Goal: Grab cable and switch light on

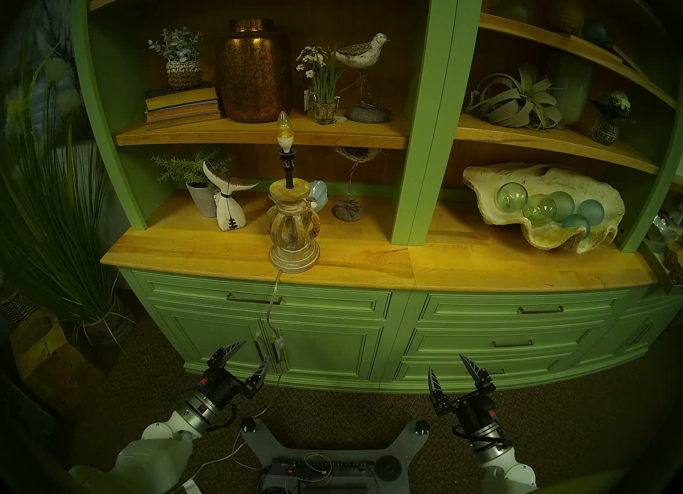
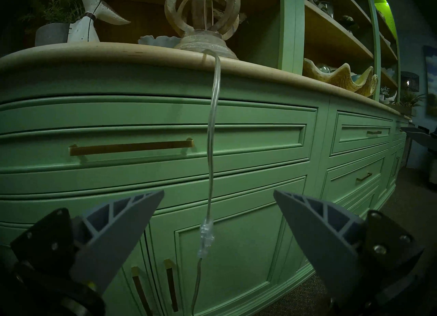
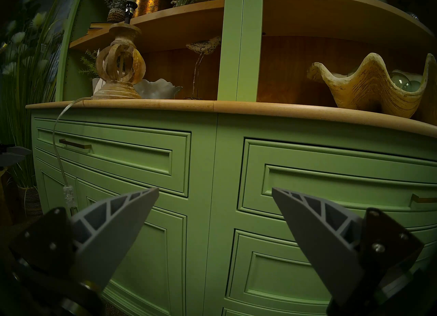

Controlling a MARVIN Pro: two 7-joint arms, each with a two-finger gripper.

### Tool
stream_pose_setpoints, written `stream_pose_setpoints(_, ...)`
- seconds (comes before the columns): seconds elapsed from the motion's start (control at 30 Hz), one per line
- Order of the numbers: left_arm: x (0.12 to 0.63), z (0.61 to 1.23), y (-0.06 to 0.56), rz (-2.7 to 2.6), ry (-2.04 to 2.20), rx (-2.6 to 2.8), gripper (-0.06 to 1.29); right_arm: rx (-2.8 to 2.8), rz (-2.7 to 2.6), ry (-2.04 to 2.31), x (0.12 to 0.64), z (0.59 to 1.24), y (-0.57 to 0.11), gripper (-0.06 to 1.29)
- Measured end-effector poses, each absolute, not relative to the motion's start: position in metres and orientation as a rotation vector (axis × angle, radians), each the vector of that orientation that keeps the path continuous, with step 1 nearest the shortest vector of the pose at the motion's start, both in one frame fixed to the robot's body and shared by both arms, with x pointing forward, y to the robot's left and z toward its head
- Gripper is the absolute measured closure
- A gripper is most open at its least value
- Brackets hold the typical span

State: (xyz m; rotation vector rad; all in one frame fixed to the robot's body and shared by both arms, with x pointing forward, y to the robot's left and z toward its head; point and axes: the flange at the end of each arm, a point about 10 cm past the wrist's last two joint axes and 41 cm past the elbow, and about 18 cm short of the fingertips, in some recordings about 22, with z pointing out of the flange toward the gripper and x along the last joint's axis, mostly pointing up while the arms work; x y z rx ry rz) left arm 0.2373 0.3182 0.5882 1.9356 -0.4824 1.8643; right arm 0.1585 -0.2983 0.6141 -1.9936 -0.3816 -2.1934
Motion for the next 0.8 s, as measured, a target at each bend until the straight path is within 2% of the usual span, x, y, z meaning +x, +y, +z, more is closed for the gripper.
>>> stream_pose_setpoints(0.8, 0.274, 0.577, 0.312, 1.795, -0.479, 2.012, -0.03, -1.994, -2.193, -0.381, 0.158, 0.614, -0.298, -0.01)
